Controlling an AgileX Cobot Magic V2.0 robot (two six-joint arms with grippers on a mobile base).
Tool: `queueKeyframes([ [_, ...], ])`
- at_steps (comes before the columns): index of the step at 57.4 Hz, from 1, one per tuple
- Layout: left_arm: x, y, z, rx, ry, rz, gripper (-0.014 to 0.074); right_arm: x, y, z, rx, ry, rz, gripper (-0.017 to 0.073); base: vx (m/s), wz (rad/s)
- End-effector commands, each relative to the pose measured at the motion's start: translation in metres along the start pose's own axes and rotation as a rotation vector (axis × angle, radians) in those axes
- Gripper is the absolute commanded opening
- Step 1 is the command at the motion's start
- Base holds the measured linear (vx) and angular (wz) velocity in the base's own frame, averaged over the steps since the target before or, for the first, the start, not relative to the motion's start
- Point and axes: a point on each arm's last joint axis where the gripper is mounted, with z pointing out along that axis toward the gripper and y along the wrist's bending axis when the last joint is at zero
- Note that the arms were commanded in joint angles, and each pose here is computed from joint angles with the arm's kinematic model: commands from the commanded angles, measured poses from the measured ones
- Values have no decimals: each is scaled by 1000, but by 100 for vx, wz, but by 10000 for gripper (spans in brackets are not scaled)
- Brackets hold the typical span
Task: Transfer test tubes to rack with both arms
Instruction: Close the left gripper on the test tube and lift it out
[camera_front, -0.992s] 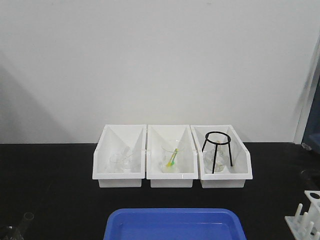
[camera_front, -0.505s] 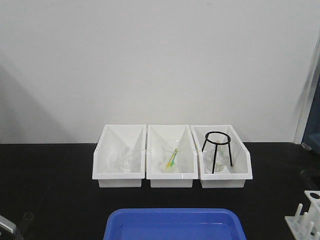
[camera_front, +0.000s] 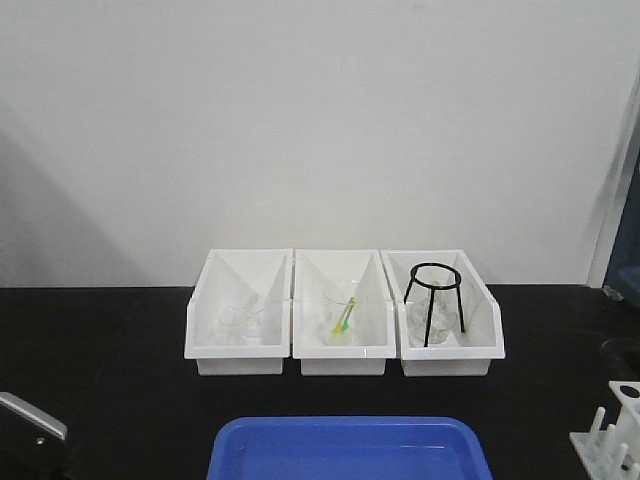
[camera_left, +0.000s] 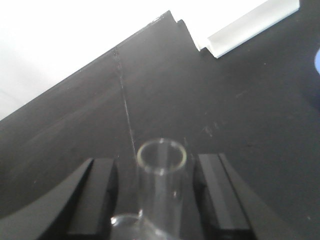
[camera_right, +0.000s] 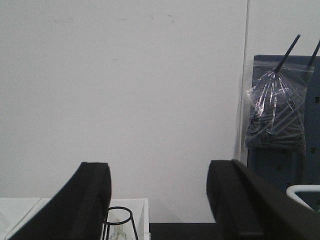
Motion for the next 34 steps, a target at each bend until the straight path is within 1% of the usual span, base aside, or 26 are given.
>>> queueKeyframes([
  [1,-17,7,2,-66,-106,-3,402,-18,0,2,3,-108,-11,468,0,0],
  [6,-17,7,3,-82,-120,0,372,-18,0,2,3,-108,-11,468,0,0],
  [10,-19,9,3,-104,-145,3,331,-18,0,2,3,-108,-11,468,0,0],
  [17,-22,12,2,-136,-184,3,218,-18,0,2,3,-108,-11,468,0,0],
  [28,-22,12,2,-137,-184,3,38,-18,0,2,3,-108,-11,468,0,0],
  [33,-23,12,2,-139,-187,3,-24,-18,0,2,3,-108,-11,468,0,0],
  [34,-23,12,2,-139,-187,3,-24,-18,0,2,3,-108,-11,468,0,0],
])
